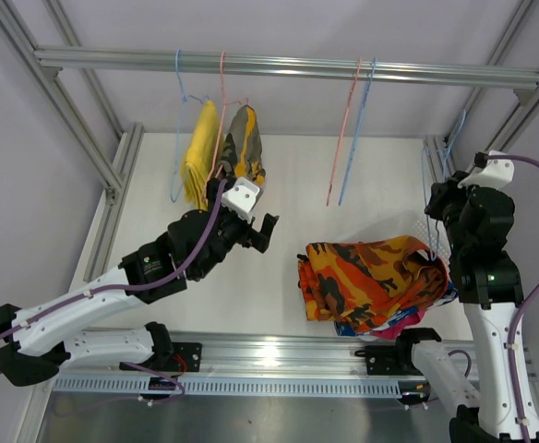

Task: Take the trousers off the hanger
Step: Place the hanger at the clothesline.

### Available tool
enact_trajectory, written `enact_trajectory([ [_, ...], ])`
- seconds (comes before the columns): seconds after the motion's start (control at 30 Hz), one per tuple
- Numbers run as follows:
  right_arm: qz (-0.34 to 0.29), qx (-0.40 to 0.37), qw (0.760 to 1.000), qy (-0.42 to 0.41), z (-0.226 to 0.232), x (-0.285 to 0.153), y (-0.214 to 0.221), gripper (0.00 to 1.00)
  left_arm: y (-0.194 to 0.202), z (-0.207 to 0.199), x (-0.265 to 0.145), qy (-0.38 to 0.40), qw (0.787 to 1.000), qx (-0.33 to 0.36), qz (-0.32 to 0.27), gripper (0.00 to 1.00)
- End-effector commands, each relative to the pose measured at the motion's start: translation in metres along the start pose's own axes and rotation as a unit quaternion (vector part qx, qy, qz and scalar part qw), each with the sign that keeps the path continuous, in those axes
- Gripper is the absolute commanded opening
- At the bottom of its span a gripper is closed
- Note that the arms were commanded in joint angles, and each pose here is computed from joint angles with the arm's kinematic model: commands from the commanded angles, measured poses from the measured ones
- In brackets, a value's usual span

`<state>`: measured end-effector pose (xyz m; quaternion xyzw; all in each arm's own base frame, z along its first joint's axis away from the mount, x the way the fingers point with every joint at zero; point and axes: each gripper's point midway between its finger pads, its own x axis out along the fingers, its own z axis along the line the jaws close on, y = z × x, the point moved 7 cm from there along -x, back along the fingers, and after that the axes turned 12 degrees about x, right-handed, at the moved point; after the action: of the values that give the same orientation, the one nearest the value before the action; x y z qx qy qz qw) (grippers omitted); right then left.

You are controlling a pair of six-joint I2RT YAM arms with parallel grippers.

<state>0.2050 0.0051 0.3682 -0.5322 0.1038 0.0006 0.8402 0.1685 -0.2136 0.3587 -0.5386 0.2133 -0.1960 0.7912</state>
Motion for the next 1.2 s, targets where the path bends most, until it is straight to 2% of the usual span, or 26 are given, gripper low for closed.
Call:
enact_trajectory([
  [0.0,-0.039,-0.019,0.999,-0.024,0.013,0.007,-0.024,0.0,-0.004,0.004,-0.003,-0.012,1.0,0.003,-0.012,0.99],
  [0.73,-0.066,-0.023,0.992,-0.105,0.07,0.031,-0.071,0.0,-0.002,0.007,0.0,-0.027,1.0,0.014,-0.009,0.99],
  [1.17,-0.057,-0.044,0.991,-0.111,0.096,0.079,-0.071,0.0,-0.002,0.016,-0.001,-0.045,0.999,0.011,-0.013,0.99],
])
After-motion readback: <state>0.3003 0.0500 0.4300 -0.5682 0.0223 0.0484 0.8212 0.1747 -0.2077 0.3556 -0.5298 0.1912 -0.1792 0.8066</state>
